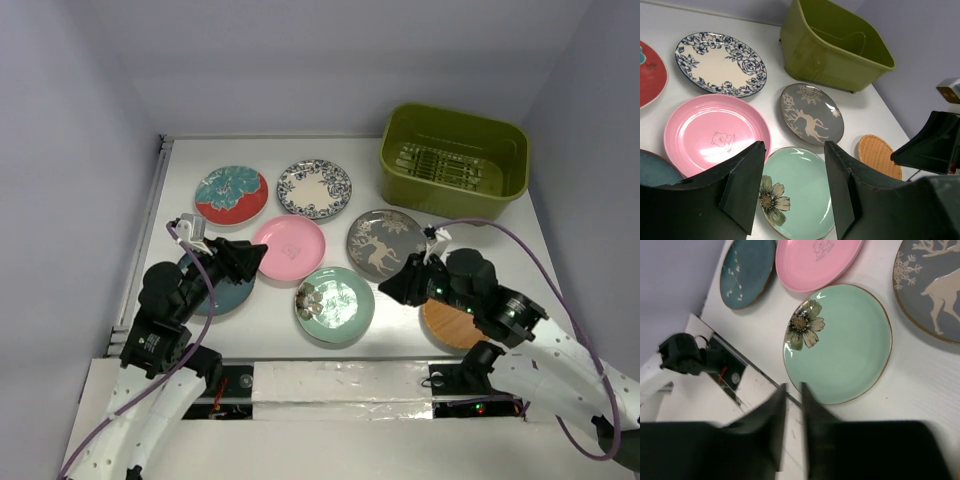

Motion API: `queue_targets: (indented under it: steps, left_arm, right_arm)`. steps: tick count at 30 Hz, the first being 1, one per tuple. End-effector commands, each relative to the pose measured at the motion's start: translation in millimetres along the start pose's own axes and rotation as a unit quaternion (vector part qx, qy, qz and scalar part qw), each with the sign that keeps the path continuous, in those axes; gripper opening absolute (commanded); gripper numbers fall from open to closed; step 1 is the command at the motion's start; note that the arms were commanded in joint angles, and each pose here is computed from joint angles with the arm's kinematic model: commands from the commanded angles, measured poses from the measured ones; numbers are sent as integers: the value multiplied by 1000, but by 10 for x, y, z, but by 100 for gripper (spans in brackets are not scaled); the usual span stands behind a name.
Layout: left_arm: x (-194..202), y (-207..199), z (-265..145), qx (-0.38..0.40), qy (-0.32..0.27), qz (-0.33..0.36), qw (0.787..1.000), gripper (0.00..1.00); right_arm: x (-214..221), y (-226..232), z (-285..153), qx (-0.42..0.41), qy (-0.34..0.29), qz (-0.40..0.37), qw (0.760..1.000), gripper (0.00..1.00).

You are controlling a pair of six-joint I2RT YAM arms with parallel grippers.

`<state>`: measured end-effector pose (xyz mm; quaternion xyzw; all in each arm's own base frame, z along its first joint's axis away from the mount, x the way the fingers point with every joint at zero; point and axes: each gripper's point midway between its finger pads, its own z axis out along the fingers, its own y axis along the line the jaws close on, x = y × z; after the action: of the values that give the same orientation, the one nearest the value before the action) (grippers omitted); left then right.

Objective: Place the plates into the plastic bin on the countertop

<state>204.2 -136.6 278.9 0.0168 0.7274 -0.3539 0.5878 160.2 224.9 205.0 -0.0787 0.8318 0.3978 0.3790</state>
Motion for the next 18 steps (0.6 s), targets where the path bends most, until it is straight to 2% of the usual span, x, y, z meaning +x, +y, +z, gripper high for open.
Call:
queue_targets:
  steps: [1, 2, 3, 4, 5, 6, 7, 10, 11, 12, 13, 14, 18]
  left_arm:
    - [-114, -125, -5, 27, -17, 14, 999, 48]
    - [-120, -135, -15, 29, -19, 13, 999, 48]
    - [-135, -144, -27, 31, -23, 13, 999, 48]
    - [-148, -165, -49, 36, -28, 14, 999, 47]
    - [-142, -169, -52, 39, -30, 14, 999, 44]
    - [-142, -165, -50, 38, -32, 11, 999, 43]
    - [-143, -156, -48, 36, -32, 11, 999, 35]
    - [-132, -111, -36, 24, -29, 9, 999, 15]
    - [-135, -107, -34, 22, -30, 8, 999, 4]
    - [-134, -94, -32, 19, -29, 9, 999, 0]
    - [-136, -83, -31, 16, -30, 8, 999, 0]
    - [-137, -74, -31, 13, -30, 8, 999, 0]
    - [-147, -42, -33, 3, -33, 6, 999, 0]
  right_arm:
    - [-156, 30, -201, 8, -36, -3, 999, 31]
    - [-161, 26, -240, 7, -43, -2, 999, 58]
    - [-103, -16, -223, 10, -39, 5, 999, 67]
    - [-75, -32, -213, 9, -39, 10, 999, 71]
    - [-44, -37, -201, 5, -37, 16, 999, 71]
    - [-52, 2, -196, -8, -44, 27, 999, 66]
    - [37, -17, -153, -15, -34, 34, 999, 56]
    - [80, 12, -93, -37, -40, 57, 997, 38]
    - [105, 21, -75, -45, -39, 63, 996, 28]
    - [64, 70, -64, -61, -52, 78, 994, 18]
    - [64, 94, -65, -74, -59, 83, 992, 4]
    - [209, 5, 3, -73, -47, 91, 992, 0]
    - [380, -157, 176, -60, -39, 126, 990, 3]
